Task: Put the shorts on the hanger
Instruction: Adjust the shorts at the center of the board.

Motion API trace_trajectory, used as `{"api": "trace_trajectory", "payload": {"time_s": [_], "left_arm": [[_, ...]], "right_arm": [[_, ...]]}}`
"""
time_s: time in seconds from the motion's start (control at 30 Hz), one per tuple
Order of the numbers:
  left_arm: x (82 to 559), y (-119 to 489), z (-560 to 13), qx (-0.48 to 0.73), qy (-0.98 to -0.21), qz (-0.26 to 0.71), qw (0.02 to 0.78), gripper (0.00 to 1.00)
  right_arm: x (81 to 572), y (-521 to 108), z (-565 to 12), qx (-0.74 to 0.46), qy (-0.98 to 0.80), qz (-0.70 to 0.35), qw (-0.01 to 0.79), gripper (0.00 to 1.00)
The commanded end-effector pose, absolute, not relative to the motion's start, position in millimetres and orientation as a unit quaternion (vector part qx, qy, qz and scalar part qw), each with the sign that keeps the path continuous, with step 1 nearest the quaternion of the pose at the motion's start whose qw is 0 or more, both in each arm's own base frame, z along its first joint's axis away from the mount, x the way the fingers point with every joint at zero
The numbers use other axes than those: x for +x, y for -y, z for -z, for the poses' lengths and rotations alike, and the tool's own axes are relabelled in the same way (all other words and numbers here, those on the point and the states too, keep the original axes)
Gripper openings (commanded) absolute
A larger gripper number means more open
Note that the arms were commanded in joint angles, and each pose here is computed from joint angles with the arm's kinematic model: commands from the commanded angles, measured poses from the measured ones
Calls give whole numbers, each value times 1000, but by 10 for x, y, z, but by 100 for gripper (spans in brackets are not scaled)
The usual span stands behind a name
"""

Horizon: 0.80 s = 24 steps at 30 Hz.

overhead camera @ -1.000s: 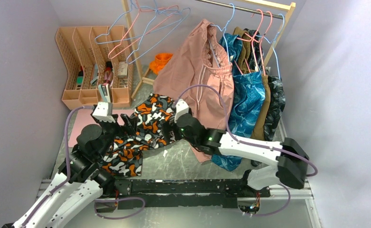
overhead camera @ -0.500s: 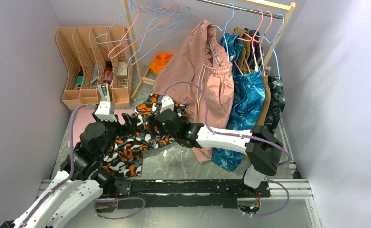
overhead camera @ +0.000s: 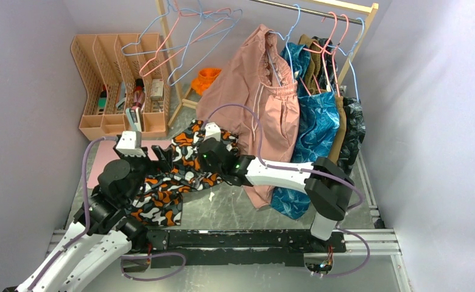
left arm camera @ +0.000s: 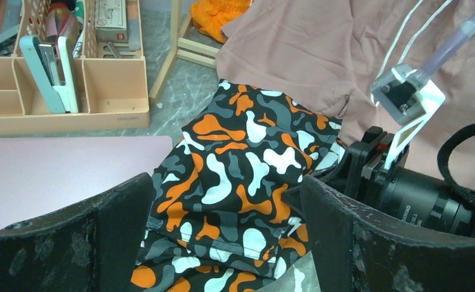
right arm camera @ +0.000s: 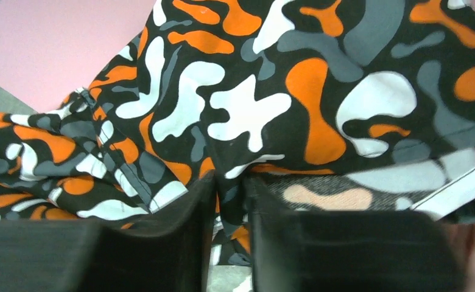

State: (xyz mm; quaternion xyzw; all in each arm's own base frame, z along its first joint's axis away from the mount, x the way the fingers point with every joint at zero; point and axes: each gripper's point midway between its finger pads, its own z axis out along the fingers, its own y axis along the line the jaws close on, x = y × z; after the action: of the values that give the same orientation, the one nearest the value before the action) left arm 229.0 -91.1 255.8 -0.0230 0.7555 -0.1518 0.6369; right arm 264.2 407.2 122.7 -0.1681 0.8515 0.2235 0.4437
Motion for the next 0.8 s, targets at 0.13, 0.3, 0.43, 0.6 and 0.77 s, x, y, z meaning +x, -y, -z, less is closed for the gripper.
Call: {"api": "trace_trajectory", "payload": {"time_s": [0.13,0.3,0.43,0.6,0.77], "left_arm": [[2332,700,-2620,-61,-756,109,643,93],[2297,686,-2695,-60,-739,121,660,93],[2258,798,-2763,-33,-727,151,669,93],[2232,879,-2803,-13,-719,171,673,93],[2239,890,-2788,-13,-723,171,670,93]], "right_arm": [[2783,-3970,-1978,-177,-814,-286,473,0],[2499,-3845,-2724,-238,-758,-340,504,0],[2371,-3608,-3021,-258,-732,-338,533,0],[2274,-3379,-2931,-254,-741,-326,530,0],[2098,-3313,-2723,-239,-751,-357,501,0]]}}
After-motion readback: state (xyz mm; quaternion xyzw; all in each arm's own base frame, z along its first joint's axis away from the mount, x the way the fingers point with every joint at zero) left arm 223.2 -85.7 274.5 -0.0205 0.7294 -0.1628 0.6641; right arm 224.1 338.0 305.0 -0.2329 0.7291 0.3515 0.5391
